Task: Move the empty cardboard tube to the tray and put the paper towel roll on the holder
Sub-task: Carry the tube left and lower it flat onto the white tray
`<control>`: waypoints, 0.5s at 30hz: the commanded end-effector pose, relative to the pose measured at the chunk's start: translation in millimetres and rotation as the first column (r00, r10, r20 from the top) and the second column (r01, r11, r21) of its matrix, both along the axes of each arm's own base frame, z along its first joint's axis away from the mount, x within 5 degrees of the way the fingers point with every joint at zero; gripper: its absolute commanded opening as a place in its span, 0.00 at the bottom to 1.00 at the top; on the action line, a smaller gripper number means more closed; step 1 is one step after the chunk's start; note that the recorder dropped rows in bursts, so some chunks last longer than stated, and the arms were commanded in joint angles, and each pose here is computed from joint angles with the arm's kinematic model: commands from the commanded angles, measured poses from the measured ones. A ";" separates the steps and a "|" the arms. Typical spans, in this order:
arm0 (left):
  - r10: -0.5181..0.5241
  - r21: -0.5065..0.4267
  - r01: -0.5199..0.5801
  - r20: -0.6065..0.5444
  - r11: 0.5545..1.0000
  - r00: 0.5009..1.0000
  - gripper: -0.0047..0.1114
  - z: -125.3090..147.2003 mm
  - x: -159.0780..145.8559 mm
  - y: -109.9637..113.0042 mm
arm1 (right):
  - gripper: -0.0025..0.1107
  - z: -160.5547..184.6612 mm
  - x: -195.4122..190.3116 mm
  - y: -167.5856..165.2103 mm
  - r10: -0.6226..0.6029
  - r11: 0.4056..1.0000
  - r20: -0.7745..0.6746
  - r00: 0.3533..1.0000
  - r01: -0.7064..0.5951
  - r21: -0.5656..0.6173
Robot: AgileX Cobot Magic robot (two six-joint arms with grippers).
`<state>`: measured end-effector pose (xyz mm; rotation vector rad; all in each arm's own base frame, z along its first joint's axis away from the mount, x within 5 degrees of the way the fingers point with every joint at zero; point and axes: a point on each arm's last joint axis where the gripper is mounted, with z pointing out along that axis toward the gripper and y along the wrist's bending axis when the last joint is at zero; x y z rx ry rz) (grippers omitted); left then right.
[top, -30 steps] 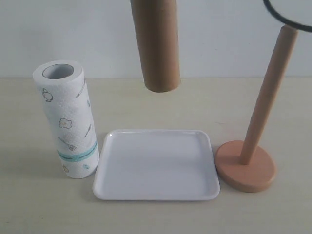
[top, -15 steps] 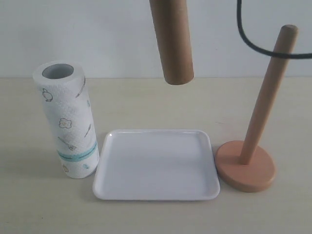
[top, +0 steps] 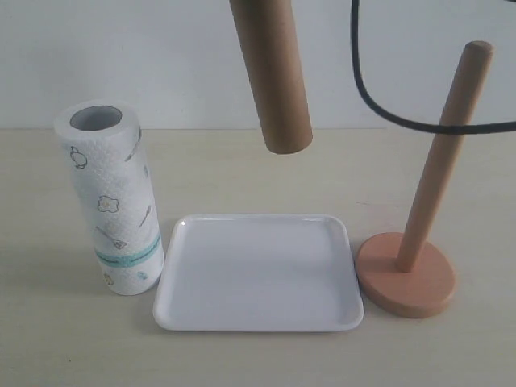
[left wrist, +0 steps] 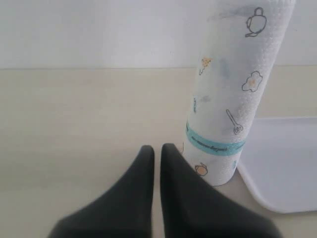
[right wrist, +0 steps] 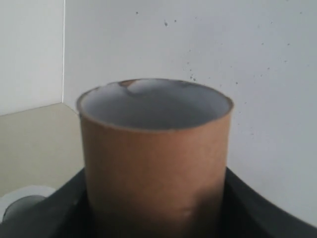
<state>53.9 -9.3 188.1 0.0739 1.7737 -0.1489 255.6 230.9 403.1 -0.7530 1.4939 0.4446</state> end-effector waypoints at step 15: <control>0.003 -0.006 -0.003 0.000 1.000 1.000 0.08 -1.0 0.0 0.0 | 0.02 -52.0 12.6 14.8 -0.205 0.866 0.068 0.976 0.213 -0.453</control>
